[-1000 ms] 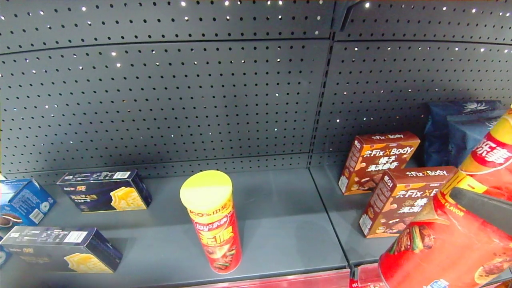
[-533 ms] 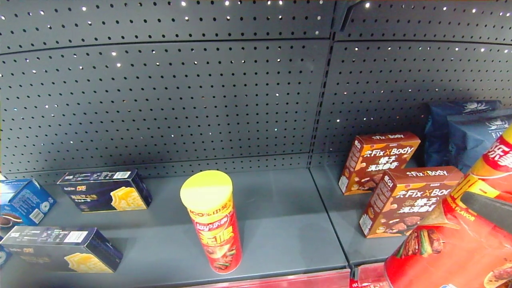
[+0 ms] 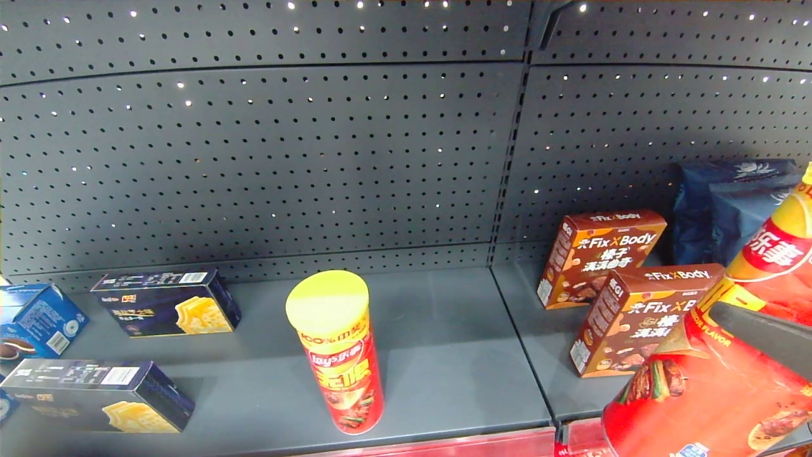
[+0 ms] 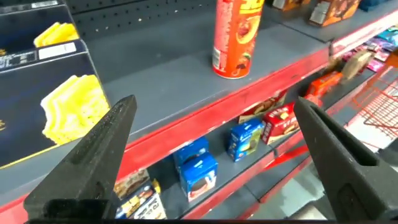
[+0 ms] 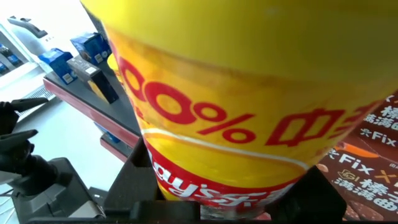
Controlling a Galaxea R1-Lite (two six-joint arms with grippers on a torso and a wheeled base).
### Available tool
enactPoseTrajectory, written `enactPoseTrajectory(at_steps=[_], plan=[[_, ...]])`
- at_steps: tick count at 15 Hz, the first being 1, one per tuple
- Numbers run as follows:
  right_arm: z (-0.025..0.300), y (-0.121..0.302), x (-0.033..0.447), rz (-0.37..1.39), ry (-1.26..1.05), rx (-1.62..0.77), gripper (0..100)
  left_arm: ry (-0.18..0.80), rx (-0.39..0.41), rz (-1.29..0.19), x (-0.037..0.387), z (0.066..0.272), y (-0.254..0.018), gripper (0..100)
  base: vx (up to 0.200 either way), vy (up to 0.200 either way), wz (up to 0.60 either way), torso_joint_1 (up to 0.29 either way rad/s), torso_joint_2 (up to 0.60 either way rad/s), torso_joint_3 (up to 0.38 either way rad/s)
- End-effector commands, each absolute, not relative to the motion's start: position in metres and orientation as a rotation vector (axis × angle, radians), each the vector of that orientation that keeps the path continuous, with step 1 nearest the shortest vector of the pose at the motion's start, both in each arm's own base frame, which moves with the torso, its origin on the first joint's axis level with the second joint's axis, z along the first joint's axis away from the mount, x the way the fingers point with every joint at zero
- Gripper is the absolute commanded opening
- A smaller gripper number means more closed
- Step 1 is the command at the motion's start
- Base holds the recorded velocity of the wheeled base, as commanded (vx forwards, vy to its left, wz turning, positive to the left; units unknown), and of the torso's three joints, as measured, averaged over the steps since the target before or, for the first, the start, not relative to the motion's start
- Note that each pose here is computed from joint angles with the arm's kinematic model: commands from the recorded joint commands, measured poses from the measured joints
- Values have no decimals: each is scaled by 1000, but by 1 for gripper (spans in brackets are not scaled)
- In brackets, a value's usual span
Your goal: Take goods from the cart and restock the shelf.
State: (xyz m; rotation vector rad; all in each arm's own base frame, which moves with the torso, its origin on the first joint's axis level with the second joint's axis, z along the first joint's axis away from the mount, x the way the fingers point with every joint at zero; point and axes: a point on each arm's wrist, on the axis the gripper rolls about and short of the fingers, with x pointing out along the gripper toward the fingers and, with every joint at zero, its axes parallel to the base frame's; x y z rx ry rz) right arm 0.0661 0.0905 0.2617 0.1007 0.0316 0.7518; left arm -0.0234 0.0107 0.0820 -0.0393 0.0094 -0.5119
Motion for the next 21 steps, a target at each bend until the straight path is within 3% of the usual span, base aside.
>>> enactPoseTrajectory(at_steps=[1, 2, 5, 8, 9, 13, 21], plan=[[259, 91, 67, 749, 41, 95, 0, 15, -63, -512, -23, 82, 11, 100, 0, 0, 0, 0, 0, 0], [260, 91, 67, 751, 38, 96, 0, 36, -141, -541, -24, 82, 10, 100, 0, 0, 0, 0, 0, 0], [263, 92, 68, 753, 34, 101, 0, 38, -155, -542, -24, 83, 10, 100, 0, 0, 0, 0, 0, 0], [264, 92, 67, 753, 29, 103, 0, -17, 121, -502, -22, 77, 10, 100, 0, 0, 0, 0, 0, 0], [263, 92, 67, 754, 30, 102, 0, -21, 130, -502, -22, 76, 9, 100, 0, 0, 0, 0, 0, 0], [265, 89, 65, 753, 21, 110, 0, -7, 48, -489, -21, 75, 9, 100, 0, 0, 0, 0, 0, 0], [253, 88, 69, 715, 46, 61, 0, -6, 38, -488, -21, 75, 9, 100, 0, 0, 0, 0, 0, 0]])
